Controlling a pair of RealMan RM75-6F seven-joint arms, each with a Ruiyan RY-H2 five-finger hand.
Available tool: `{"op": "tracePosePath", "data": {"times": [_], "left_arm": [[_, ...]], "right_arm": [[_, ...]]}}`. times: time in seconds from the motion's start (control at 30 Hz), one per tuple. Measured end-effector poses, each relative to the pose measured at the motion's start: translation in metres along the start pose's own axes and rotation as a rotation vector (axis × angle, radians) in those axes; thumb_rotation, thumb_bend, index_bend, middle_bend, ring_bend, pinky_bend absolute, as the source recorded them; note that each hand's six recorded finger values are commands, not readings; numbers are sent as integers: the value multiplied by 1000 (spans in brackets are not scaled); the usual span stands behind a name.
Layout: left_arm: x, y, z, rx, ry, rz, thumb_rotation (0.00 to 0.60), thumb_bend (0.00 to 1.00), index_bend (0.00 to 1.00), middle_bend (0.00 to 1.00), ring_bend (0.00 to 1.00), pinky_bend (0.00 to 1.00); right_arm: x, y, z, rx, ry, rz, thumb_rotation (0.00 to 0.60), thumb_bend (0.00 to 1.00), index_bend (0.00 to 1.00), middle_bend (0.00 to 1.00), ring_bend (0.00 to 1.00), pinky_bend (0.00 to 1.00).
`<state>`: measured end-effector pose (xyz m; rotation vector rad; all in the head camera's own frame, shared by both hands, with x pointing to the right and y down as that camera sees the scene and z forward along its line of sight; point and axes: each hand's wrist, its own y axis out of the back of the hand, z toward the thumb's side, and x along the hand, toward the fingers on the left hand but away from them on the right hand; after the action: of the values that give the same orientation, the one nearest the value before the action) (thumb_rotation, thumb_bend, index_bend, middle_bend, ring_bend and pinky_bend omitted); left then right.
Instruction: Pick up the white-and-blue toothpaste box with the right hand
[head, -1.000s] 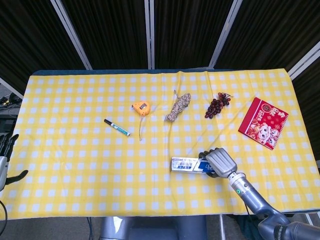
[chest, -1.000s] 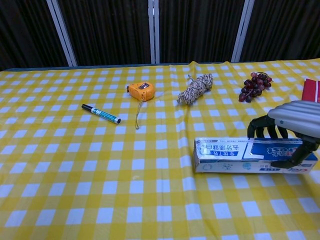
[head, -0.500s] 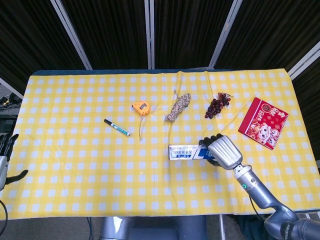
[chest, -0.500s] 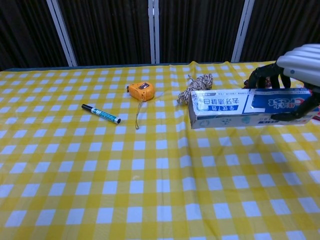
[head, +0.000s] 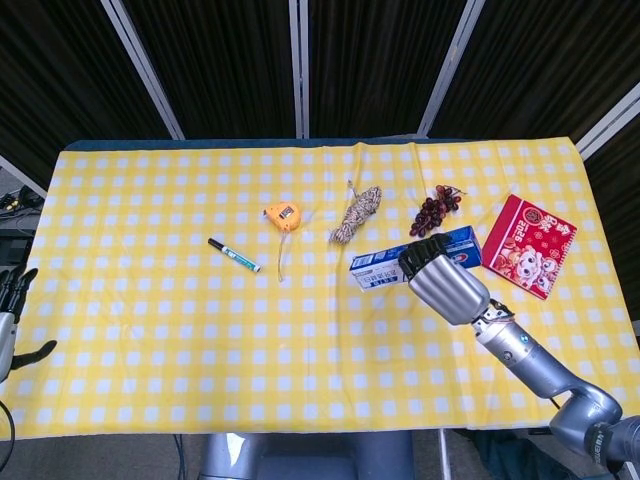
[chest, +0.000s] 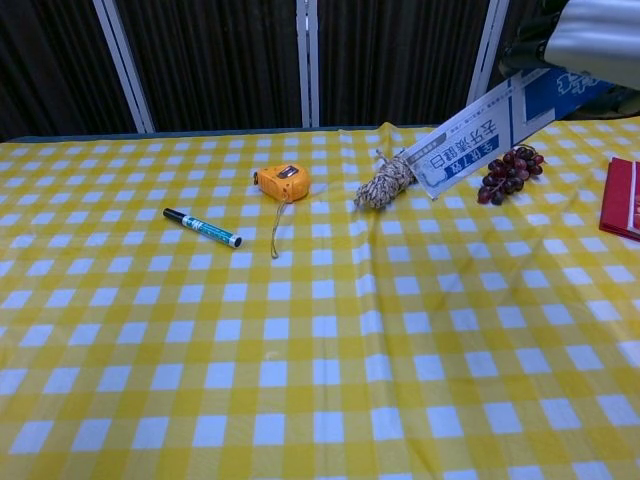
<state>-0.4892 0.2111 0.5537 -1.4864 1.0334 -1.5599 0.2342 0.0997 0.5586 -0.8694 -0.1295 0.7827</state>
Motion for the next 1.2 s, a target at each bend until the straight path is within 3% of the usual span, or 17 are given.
{"op": "tracePosePath", "data": {"times": [0.13,0.23,0.53,0.63,0.9,1.0,1.2], "left_arm": [[0,-1,1,5,-3,-3,600,0,0,0,0,0],[0,-2,1,7,-3,-4,600,0,0,0,0,0],[0,-3,2,11,-5,-10,600,0,0,0,0,0],[0,-4,3,14,-5,-13,600,0,0,0,0,0],[-1,-4,3,15,-3,-13,600,0,0,0,0,0],[-1,-5,4,18,-5,-15,600,0,0,0,0,0],[0,-5,5,19,-4,-15,600,0,0,0,0,0]], "right_arm": [[-5,19,-11,203,29,-60,600,431,475,494,517,514],[-8,30,-22,298,38,-83,600,434,475,486,514,505],[-4,37,-38,507,77,-102,600,446,472,449,487,445],[0,35,-41,523,80,-91,600,450,472,449,488,445],[7,32,-51,457,8,-84,600,463,469,449,488,445],[10,24,-48,325,-19,-48,600,463,467,449,487,445],[9,-3,-23,-37,-69,40,600,462,452,442,484,439]]}}
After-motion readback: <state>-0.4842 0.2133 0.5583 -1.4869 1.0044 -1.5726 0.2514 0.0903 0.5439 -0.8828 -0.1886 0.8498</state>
